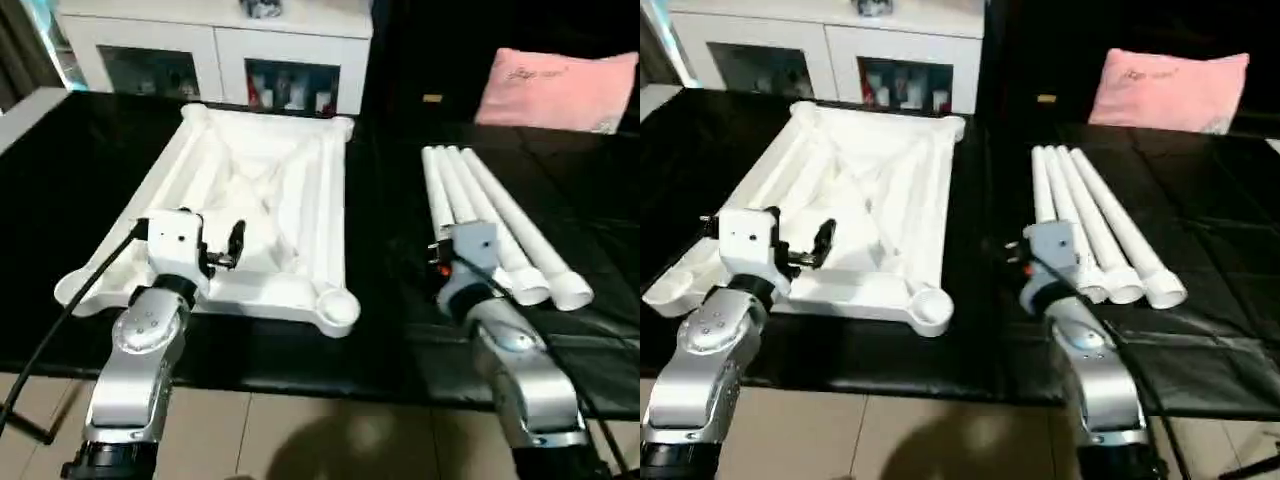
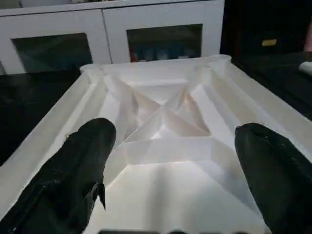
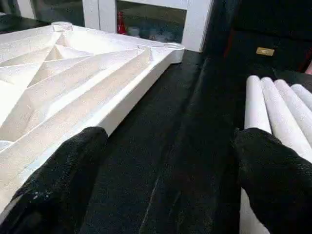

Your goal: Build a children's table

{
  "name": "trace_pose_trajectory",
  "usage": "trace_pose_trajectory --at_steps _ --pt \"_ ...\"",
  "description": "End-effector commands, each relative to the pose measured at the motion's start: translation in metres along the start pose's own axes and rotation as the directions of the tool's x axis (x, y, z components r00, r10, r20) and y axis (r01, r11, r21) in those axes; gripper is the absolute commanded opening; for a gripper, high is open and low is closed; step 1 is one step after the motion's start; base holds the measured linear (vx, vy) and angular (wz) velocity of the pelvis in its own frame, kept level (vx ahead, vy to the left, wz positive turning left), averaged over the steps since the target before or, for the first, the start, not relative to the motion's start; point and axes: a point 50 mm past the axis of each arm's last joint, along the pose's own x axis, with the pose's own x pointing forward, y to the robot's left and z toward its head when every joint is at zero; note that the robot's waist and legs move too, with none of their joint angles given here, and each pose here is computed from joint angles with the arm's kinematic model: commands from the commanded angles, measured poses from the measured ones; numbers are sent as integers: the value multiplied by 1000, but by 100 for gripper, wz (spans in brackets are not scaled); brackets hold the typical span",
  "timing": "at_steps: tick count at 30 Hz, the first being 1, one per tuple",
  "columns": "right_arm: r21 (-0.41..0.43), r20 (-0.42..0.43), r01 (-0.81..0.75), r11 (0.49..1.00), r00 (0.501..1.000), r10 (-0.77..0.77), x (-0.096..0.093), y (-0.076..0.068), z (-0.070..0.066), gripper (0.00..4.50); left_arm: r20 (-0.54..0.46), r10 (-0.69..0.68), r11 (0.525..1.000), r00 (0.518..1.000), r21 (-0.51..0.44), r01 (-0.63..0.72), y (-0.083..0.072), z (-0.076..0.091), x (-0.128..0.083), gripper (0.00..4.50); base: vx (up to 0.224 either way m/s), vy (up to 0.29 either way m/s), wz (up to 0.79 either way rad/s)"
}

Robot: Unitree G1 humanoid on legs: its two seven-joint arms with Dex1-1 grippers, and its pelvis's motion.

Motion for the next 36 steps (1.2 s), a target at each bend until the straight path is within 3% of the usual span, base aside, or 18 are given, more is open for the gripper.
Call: trace_pose_trajectory --at_steps 1,8,23,36 --pt "0 17 16 1000 1000 -16 0 -5 6 450 9 -18 1000 1000 1 18 -1 3 1 441 0 0 0" --pt "30 27 14 999 1000 -15 -1 -4 7 450 7 -28 1000 1000 3 28 -1 4 3 441 -23 -2 -22" --pt "-44 27 -10 999 1000 11 1 -1 9 450 8 -12 1000 1000 -11 12 3 5 3 441 -9 -2 -10" --pt "-41 46 -9 999 999 10 2 -1 12 450 13 -11 1000 1000 -18 11 2 6 4 441 91 21 3"
